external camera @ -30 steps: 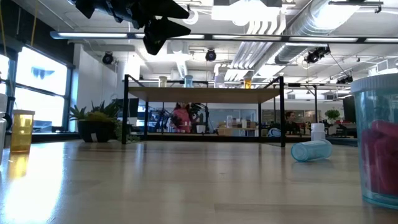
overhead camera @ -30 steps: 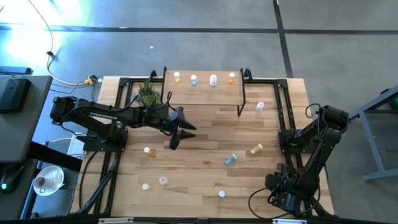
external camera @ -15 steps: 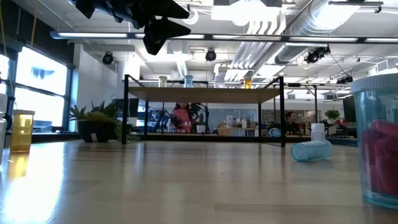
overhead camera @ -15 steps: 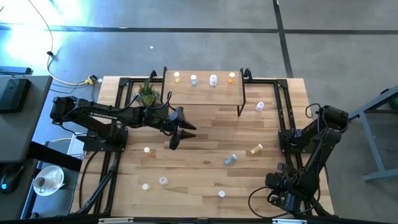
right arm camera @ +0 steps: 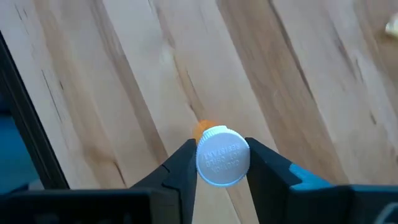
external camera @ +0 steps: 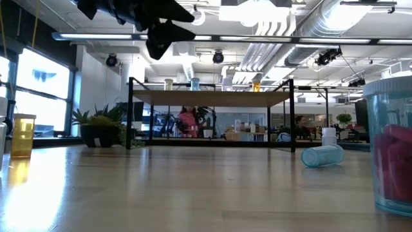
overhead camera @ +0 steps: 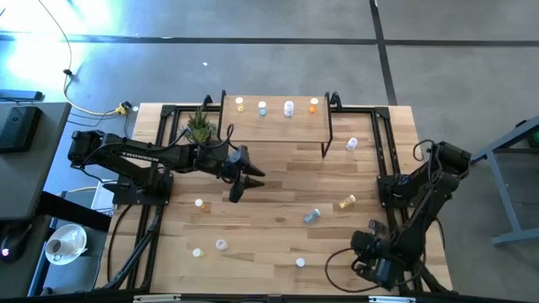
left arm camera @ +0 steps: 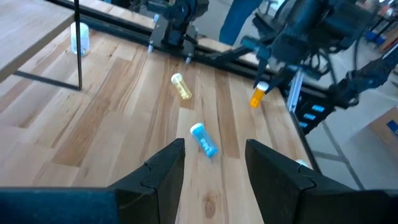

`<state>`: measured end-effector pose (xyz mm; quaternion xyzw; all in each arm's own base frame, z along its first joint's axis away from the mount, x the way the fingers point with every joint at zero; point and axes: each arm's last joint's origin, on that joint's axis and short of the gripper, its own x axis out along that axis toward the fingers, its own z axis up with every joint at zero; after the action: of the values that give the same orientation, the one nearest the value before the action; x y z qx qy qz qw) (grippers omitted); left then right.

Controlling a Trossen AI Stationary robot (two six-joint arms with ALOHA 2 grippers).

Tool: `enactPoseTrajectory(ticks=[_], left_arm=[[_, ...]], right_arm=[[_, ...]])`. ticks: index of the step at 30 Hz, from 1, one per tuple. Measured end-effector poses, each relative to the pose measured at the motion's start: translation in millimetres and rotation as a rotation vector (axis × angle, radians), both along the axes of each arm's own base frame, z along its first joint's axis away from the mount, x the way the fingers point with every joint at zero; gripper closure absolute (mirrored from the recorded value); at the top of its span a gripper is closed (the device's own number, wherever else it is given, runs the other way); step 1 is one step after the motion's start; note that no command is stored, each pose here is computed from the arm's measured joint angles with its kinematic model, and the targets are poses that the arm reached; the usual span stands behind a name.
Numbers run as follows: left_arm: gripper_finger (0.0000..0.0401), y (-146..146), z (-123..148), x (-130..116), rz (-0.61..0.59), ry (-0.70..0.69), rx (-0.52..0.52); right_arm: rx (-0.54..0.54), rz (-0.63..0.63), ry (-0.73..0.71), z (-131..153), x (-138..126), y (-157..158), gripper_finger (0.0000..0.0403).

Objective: Pick and place medicine bottles onto shelf by color
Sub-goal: Put the right orange pill bottle on the shelf

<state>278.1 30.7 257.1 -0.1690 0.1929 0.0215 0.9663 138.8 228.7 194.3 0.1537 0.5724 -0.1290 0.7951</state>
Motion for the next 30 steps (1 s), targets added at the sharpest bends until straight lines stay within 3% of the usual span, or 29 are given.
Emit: enactPoseTrajectory(ticks=[14,21,30], left_arm=[[0.0243,16.2,-13.2,-9.2,-0.008,0.148,0.073],[0.0243,23.1,-18.2,-15.3,-0.162,0.185,0.038],[0.0243,33.9,-19.7,-19.1,-0.14,0.2,0.036]], right_arm=[[-0.13,0.011,-0.132,42.9,71.4,-35.3,0.0296],[-0.22,0.006,-0.134,66.9,104.9,-71.0,0.0295],[-0.309,0.061,-0.159,111.6,143.0,-126.6,0.0295]])
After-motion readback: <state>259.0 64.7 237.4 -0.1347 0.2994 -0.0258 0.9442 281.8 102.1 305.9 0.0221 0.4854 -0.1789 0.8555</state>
